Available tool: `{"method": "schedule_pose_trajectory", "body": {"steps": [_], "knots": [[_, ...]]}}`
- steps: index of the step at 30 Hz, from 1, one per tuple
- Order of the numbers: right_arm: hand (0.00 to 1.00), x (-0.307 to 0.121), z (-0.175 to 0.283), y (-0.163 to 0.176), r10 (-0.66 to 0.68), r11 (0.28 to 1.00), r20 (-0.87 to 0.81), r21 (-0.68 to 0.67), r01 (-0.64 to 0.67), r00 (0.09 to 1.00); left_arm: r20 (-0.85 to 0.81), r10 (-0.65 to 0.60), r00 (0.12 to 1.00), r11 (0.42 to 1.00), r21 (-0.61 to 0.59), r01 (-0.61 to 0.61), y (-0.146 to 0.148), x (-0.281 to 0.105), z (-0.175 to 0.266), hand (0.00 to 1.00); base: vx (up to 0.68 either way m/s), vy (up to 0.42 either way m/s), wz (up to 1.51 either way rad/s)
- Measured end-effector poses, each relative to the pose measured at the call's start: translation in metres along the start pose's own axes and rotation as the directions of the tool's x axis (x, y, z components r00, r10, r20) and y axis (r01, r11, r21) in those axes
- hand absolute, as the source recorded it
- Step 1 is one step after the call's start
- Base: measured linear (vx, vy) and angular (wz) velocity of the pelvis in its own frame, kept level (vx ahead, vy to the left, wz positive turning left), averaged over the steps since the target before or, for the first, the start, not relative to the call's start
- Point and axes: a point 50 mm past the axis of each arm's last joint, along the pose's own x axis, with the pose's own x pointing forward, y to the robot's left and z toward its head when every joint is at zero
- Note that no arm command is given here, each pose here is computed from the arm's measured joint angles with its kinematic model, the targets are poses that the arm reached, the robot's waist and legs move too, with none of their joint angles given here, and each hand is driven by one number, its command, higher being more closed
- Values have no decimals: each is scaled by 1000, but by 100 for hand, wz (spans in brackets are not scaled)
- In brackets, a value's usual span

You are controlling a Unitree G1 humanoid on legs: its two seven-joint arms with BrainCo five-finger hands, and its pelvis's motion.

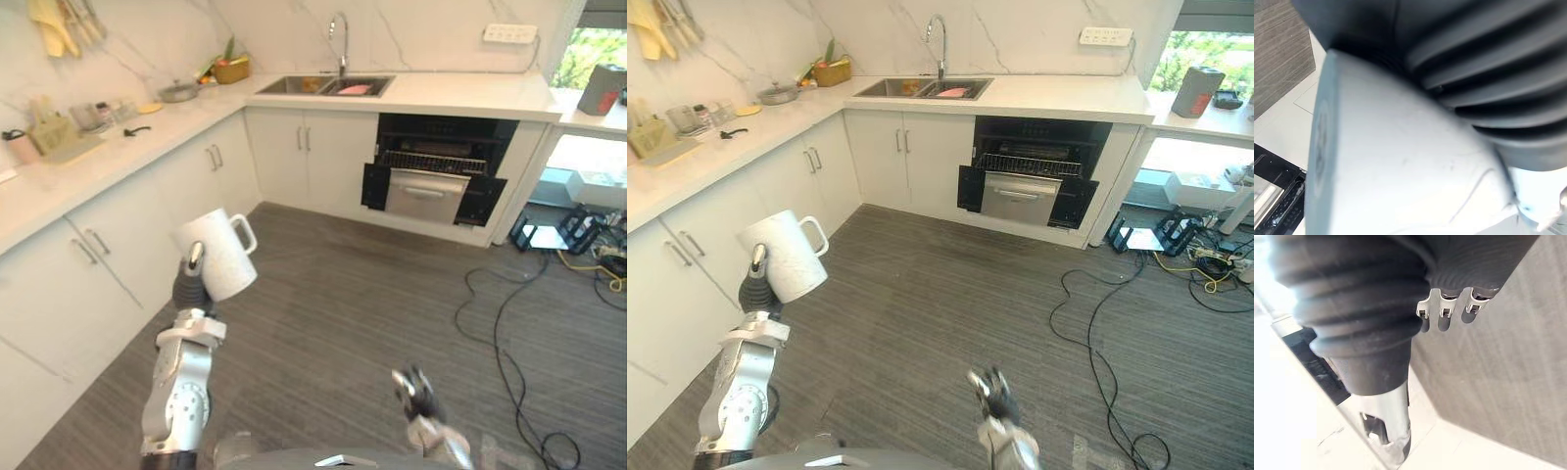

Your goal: Walk over to the sink, pick up the cup, carry it to the dishwasher, place the cup inside the dishwasher, then close the dishwasher door

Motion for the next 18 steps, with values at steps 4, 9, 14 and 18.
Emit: {"method": "schedule_pose_trajectory", "body": {"steps": [4,9,14,18], "knots": [[0,9,19,6,5,1000,77,6,-5,997,39,-31,999,999,20,31,3,-3,5,100,452,221,-35],[0,9,16,6,-13,999,44,50,10,999,91,-12,996,996,92,4,19,0,16,100,612,343,-38],[0,7,8,22,8,993,39,114,-12,999,96,-37,995,984,176,19,19,8,19,100,526,275,-25],[0,-7,-8,30,42,986,28,157,-46,999,100,-105,989,979,187,85,3,11,14,100,423,105,16]]}}
